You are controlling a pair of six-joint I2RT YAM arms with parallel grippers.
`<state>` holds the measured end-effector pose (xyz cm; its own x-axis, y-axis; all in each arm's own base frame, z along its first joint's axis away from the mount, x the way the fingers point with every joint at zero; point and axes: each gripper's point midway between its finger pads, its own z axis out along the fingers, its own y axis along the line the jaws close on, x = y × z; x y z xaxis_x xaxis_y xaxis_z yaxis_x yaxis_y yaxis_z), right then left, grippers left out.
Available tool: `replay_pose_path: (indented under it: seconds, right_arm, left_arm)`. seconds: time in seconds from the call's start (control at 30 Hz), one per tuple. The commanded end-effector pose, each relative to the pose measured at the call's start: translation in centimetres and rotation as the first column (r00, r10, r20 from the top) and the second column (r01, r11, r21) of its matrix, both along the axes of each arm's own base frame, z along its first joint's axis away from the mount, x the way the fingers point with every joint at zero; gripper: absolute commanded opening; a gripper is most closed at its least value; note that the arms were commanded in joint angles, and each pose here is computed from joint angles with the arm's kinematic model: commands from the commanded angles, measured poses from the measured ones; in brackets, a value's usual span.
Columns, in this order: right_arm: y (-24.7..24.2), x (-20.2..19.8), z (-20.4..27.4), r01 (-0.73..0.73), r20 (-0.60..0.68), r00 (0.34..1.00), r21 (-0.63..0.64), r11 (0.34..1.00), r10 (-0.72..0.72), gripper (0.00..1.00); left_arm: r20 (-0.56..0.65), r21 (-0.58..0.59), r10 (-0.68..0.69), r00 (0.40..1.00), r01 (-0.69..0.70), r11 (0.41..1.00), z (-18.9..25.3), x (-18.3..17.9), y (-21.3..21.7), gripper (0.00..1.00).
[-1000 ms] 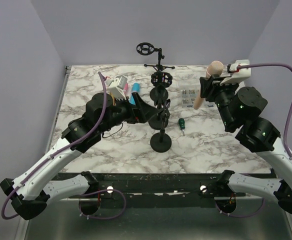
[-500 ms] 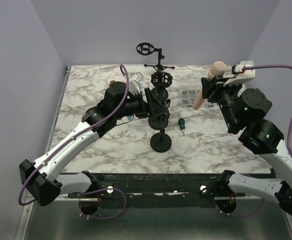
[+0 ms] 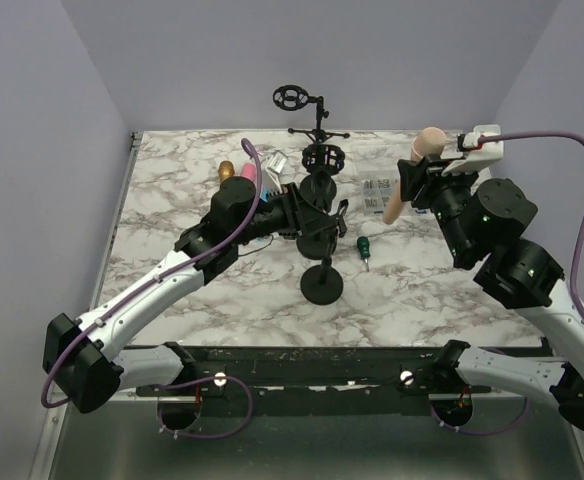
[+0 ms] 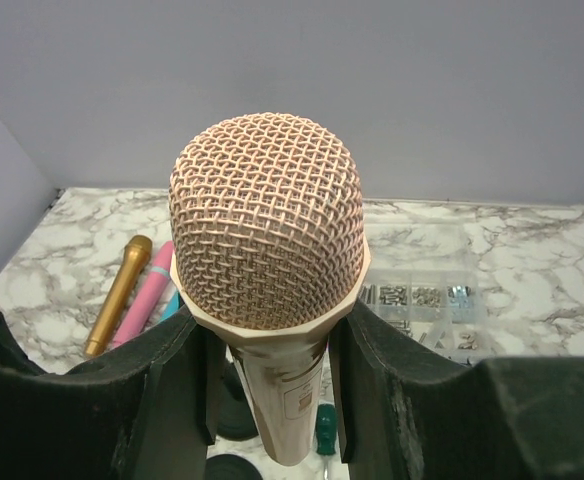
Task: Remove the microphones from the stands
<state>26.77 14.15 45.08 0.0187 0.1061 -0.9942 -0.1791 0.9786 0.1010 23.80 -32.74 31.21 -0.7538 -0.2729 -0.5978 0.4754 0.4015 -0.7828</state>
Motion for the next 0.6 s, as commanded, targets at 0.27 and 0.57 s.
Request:
replay_pose_path:
  seconds: [0.27,0.57]
  right_arm:
    - [2.2,-0.1,-4.1,-0.085,-0.095,0.992,-0.014,0.996,0.083,0.01]
    - [4.2,-1.6,-6.2,-0.230,-0.178,0.958,-0.021,0.973,0.223,0.01]
  left_arm:
    - [-0.212,0.289,0.076,0.974,-0.011,0.957,-14.5,-1.6,2.5,0.23]
    - [-0.083,0.255,0.037,0.996,-0.014,0.967,-8.7,-1.3,2.6,0.82]
